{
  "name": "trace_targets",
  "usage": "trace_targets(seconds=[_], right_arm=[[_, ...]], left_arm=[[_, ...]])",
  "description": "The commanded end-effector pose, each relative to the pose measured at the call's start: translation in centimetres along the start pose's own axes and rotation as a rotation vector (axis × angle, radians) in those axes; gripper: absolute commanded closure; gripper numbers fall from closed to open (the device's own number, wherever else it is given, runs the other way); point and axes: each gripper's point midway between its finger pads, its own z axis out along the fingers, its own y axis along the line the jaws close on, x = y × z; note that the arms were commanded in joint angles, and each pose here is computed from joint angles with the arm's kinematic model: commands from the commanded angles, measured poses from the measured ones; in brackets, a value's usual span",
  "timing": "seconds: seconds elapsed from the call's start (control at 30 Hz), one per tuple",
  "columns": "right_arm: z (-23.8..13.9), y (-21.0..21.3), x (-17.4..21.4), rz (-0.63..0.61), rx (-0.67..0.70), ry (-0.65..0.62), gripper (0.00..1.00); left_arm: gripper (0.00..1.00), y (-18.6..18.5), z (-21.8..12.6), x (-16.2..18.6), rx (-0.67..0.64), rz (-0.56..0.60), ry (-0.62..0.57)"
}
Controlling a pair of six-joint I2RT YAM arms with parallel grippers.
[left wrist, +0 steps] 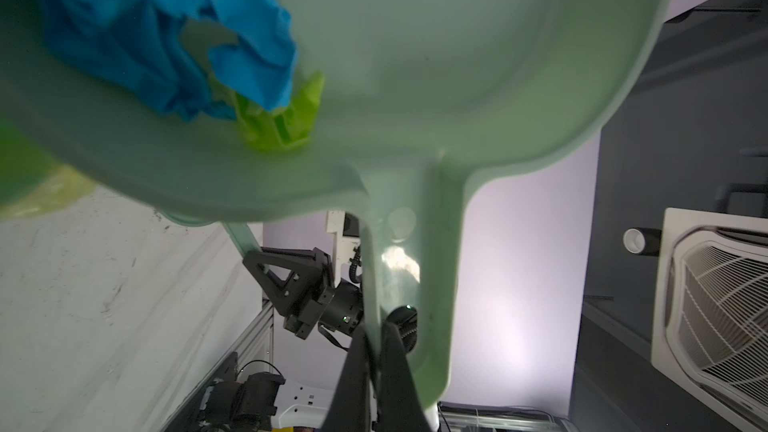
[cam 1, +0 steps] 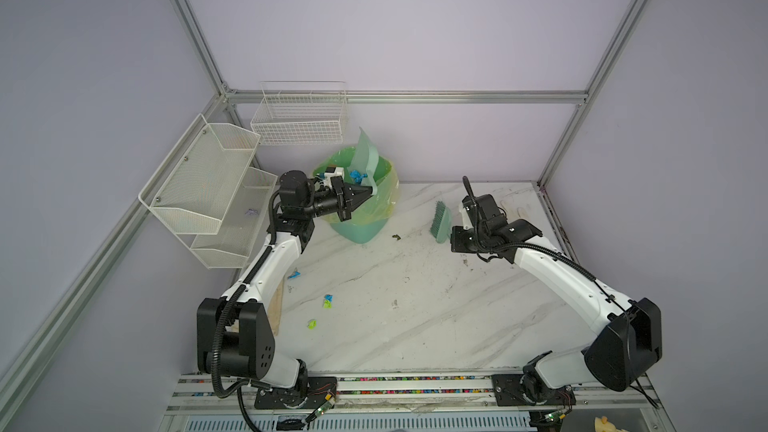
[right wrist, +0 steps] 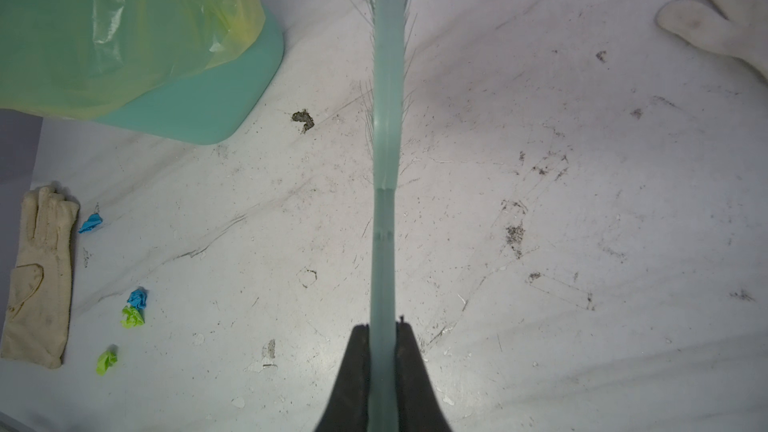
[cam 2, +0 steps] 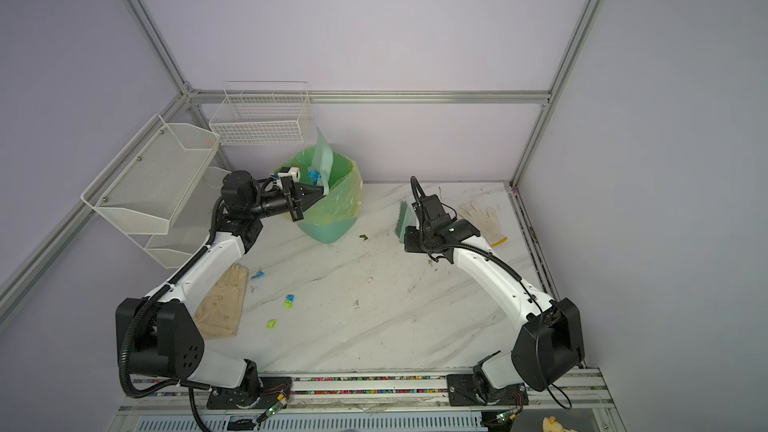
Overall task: Sweep away the paper scraps from the table
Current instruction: 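Tip the dustpan over the bin with the left gripper to pour scraps in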
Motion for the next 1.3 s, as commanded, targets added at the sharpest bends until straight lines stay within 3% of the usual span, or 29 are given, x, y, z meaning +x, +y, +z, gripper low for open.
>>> trace_targets(seconds=[0.0, 0.3, 0.57, 1.0, 1.27], right_arm=[[-1.0, 0.5, -1.2, 0.020, -0.026, -0.038, 1.00], [-1.5, 0.6, -1.5, 0.030, -0.030, -0.048, 1.00], [-1.6, 0.8, -1.5, 0.037, -0.037, -0.047, 1.00], [-1.9, 0.8, -1.7, 0.040, -0.038, -0.052, 1.00], [-2.1, 1.0, -1.5, 0.035, -0.052, -0.050, 1.00]], left_arm=[[1.00, -2.7, -0.4, 0.9, 0.153, 0.019, 0.053], [1.00, -4.6, -1.7, 0.5, 0.442, -0.062, 0.074], [1.00, -4.0, -2.1, 0.3, 0.462, -0.113, 0.036], [1.00, -4.3, -1.6, 1.2, 0.451, -0.109, 0.074], [1.00, -6.1, -1.7, 2.9, 0.443, -0.035, 0.124]])
